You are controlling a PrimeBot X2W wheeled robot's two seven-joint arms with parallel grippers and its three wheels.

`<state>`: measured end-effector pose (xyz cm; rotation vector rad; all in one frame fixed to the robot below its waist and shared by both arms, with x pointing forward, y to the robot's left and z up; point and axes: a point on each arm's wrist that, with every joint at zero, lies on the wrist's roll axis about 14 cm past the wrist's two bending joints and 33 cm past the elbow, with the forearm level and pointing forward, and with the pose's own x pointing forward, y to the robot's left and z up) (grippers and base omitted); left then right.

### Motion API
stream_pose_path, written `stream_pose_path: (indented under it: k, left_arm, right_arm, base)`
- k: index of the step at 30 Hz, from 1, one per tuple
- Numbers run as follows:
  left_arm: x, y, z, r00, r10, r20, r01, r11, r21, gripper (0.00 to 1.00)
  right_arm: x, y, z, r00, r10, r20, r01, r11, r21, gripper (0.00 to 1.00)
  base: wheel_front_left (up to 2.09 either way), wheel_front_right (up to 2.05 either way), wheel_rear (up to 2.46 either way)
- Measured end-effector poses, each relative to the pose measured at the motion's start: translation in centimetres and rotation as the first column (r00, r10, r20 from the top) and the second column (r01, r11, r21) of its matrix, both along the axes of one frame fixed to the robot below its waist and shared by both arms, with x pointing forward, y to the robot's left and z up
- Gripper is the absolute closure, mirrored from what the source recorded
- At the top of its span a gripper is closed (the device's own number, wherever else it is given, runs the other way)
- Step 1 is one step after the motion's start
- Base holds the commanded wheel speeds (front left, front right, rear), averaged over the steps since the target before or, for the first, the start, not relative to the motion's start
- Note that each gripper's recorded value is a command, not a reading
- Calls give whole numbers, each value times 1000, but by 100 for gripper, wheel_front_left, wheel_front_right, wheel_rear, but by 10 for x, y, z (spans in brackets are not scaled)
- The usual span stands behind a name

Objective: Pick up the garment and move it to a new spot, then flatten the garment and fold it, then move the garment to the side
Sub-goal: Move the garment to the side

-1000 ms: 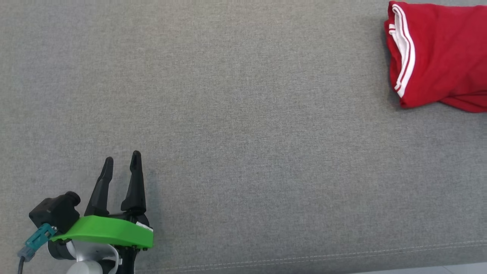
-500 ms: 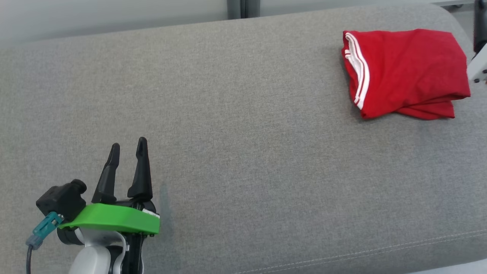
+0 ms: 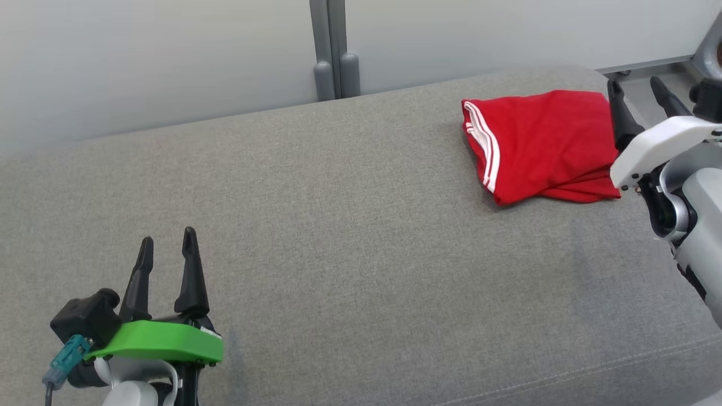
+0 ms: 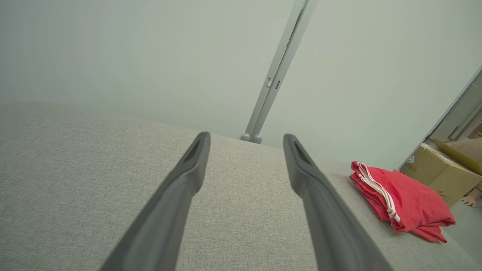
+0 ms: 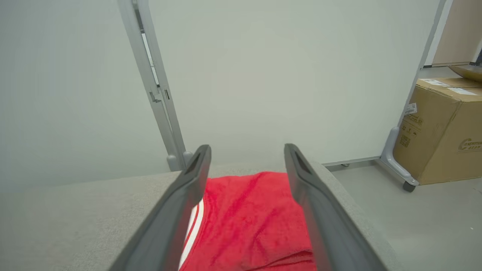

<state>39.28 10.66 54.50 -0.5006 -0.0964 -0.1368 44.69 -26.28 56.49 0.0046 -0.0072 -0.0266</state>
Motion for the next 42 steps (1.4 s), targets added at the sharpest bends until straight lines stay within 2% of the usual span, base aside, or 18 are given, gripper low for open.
stream_pose_path:
  k: [3, 10, 19, 34, 42]
  left_arm:
    - [-5, 1, 1, 1000, 2, 11, -3, 999, 34, 0]
    - [-15, 20, -17, 998, 58, -31, -55, 994, 91, 0]
    - [-27, 37, -35, 992, 102, -75, -91, 987, 134, 0]
    - [-47, 50, -50, 981, 156, -112, -138, 978, 155, 0]
    - [-50, 48, -51, 982, 149, -115, -131, 980, 152, 0]
  right_arm:
    - [-4, 8, 19, 998, 7, 65, -9, 1000, 30, 0]
    - [-21, 70, -3, 990, 126, 62, -130, 989, 71, 0]
    - [-40, 101, -23, 984, 167, 57, -172, 979, 111, 0]
    - [-81, 119, -66, 989, 147, -10, -142, 973, 183, 0]
    - [-92, 133, -67, 987, 159, -1, -156, 969, 190, 0]
  base:
    - [0, 0, 0]
    - [0, 0, 0]
    - [0, 0, 0]
    - [0, 0, 0]
    - [0, 0, 0]
